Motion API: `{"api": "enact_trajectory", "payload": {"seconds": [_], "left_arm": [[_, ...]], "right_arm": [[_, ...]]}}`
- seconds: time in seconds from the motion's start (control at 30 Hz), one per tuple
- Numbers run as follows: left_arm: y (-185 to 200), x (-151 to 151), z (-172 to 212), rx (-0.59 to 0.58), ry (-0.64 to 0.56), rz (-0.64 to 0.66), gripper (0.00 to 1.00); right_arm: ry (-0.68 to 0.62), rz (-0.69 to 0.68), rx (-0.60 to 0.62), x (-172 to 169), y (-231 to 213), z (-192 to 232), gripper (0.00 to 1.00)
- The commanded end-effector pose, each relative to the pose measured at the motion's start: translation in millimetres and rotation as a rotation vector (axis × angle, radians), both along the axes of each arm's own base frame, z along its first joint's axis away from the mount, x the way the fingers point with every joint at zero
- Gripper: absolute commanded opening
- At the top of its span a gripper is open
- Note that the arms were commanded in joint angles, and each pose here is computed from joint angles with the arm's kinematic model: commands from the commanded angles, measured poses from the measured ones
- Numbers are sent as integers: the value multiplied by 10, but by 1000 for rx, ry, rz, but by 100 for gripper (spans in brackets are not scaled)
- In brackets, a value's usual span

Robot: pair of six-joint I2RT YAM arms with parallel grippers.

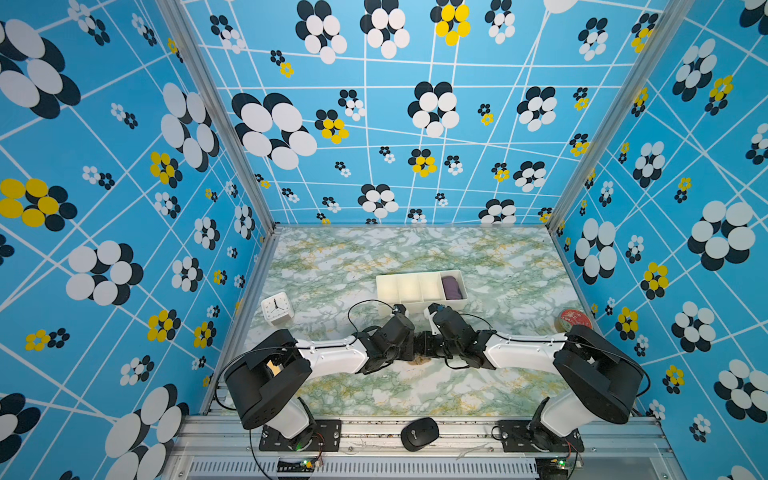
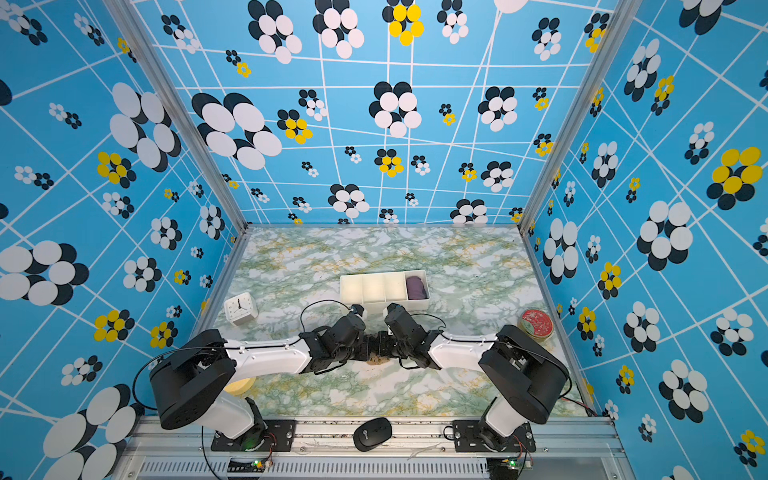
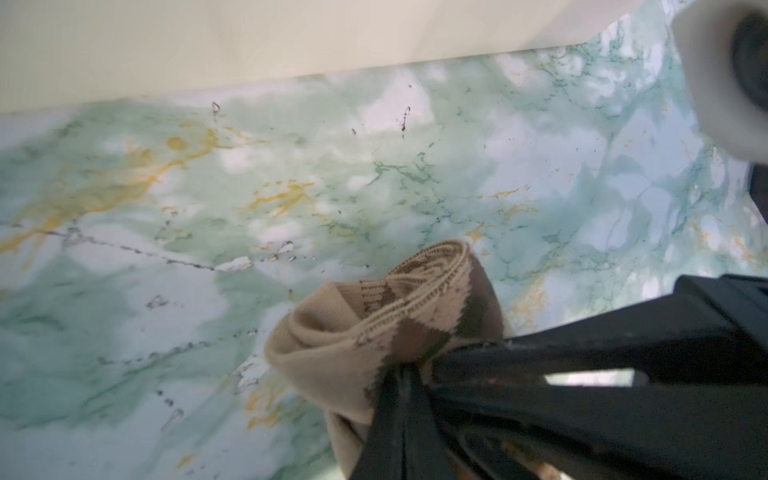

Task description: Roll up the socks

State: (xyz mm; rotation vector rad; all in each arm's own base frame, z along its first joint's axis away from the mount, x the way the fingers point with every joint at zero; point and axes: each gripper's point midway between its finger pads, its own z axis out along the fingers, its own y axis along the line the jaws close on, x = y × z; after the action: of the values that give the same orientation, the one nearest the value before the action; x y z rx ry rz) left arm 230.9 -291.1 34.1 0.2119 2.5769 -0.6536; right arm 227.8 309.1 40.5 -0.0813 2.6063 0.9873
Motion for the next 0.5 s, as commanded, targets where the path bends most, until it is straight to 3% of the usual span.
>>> {"api": "enact_trajectory", "payload": {"seconds": [0.0, 0.47], "left_arm": [[289, -285, -442, 151, 127, -31, 0], [286, -320, -543, 195, 155, -61, 0]], "right_arm": [[123, -3, -50, -255, -234, -304, 20], [5, -79, 81, -61, -422, 91, 26]]}}
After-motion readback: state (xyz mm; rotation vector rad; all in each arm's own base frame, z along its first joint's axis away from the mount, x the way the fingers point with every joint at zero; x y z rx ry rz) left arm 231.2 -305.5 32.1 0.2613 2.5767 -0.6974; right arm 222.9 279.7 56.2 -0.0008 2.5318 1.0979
